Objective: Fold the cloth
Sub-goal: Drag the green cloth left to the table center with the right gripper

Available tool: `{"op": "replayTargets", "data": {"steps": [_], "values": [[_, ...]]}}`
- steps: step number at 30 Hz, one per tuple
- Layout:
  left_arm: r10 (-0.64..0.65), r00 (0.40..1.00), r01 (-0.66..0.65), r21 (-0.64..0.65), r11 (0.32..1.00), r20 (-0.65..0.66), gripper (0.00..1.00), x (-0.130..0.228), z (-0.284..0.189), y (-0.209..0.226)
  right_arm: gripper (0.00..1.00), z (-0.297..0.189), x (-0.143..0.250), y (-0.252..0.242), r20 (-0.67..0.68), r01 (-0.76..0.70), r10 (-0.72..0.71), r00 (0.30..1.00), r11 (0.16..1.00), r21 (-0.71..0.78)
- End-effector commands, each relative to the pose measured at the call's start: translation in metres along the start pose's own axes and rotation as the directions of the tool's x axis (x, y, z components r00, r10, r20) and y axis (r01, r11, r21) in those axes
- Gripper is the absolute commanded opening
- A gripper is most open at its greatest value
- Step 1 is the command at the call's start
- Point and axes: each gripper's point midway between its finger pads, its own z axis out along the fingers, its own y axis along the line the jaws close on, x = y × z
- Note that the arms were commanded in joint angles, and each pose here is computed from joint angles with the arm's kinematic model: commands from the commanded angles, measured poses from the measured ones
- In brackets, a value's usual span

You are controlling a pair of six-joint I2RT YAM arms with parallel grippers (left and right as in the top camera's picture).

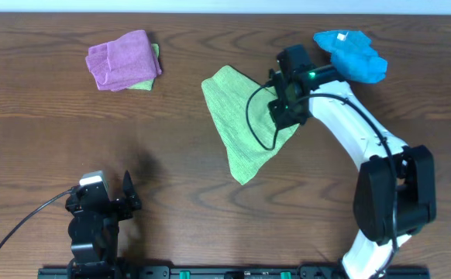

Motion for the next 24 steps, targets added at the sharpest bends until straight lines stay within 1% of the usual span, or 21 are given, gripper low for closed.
{"op": "replayTargets", "data": {"steps": [1, 5, 8, 18, 24], "values": [[-0.008, 1.0, 0.008, -0.01, 1.0, -0.015, 0.95, 0.008, 0.003, 0.002, 0.02, 0.013, 0.005, -0.017, -0.025, -0.057, 0.057, 0.998, 0.998, 0.016], [-0.008, 1.0, 0.008, -0.01, 1.0, -0.015, 0.95, 0.008, 0.003, 0.002, 0.01, 0.037, 0.014, -0.018, -0.087, -0.075, 0.074, 0.993, 0.997, -0.012], [-0.008, 1.0, 0.008, -0.01, 1.0, -0.015, 0.95, 0.008, 0.003, 0.002, 0.02, 0.05, 0.016, -0.016, -0.106, -0.078, 0.075, 0.992, 0.997, -0.023], [-0.008, 1.0, 0.008, -0.01, 1.0, -0.015, 0.95, 0.008, 0.003, 0.002, 0.02, 0.073, 0.004, -0.018, -0.07, -0.077, 0.075, 0.995, 0.997, -0.019], [-0.008, 1.0, 0.008, -0.01, 1.0, -0.015, 0.95, 0.008, 0.003, 0.002, 0.02, 0.091, 0.008, -0.032, -0.086, -0.071, 0.076, 0.993, 0.996, 0.059]]}}
